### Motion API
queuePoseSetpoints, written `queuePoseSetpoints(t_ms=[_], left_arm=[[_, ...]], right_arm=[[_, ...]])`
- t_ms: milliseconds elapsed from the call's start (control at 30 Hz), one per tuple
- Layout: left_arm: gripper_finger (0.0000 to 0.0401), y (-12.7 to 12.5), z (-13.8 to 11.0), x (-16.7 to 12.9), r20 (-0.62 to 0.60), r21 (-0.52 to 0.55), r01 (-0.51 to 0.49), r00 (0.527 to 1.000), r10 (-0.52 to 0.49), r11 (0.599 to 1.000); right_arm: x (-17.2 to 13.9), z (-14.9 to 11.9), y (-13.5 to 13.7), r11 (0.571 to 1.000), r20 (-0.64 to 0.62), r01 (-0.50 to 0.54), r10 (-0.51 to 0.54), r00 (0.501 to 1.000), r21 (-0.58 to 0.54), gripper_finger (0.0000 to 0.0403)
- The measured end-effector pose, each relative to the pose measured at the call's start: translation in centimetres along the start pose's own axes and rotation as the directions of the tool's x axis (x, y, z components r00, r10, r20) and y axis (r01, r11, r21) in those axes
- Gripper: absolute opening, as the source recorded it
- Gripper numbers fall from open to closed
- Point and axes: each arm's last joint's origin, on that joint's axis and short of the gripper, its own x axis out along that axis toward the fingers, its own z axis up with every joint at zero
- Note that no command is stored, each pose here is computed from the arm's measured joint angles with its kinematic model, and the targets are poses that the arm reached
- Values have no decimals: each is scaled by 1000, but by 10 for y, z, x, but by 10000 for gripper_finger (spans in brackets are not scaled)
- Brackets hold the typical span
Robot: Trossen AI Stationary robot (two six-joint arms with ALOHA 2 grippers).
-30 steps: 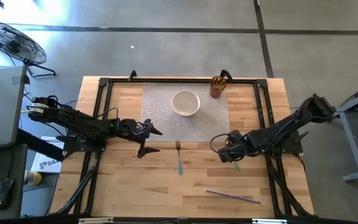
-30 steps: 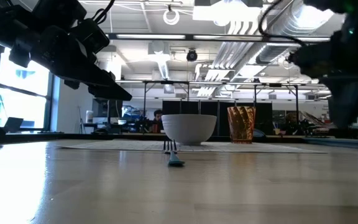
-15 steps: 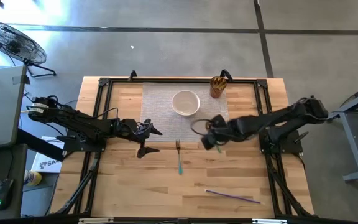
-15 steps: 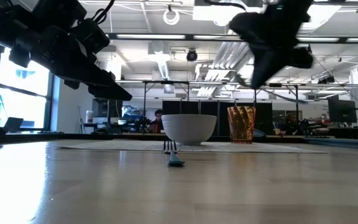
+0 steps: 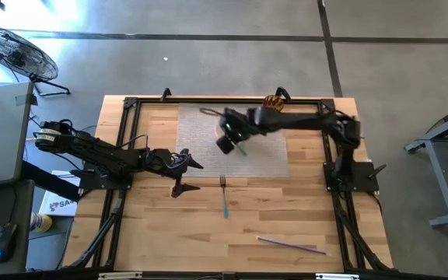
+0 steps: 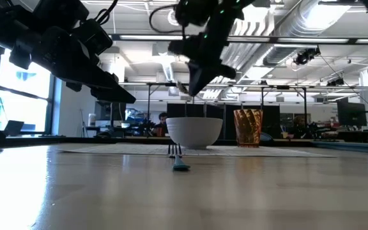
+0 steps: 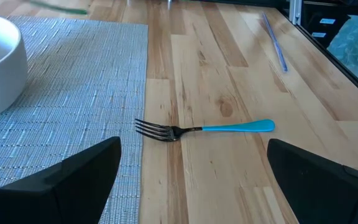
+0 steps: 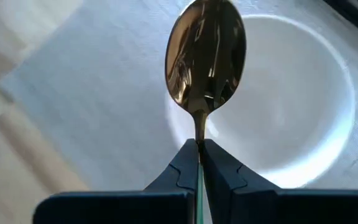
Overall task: Pick & Place Utensil
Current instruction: Put the green spoon into the white bowl on the gray mat
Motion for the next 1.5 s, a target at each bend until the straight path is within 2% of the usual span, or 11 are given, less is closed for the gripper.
queuePoseSetpoints(t_ms=[167, 267, 600, 967, 1500], left_arm=[[399, 0, 0, 0, 0, 0, 0, 1000, 0, 1000], [399, 0, 0, 0, 0, 0, 0, 1000, 0, 1000], [399, 0, 0, 0, 0, 0, 0, 1000, 0, 1000], [399, 0, 0, 0, 0, 0, 0, 1000, 0, 1000], [399, 0, 0, 0, 0, 0, 0, 1000, 0, 1000]], right_arm=[[26, 22, -18, 999, -86, 51, -51, 995, 0, 3], [37, 27, -28, 999, -128, 37, -35, 991, 11, 3], [51, 26, -42, 999, -147, 43, -38, 988, 32, 13], [53, 31, -42, 999, -97, 27, -23, 995, 43, 15], [48, 33, -43, 999, -113, -34, 38, 993, 39, 12]])
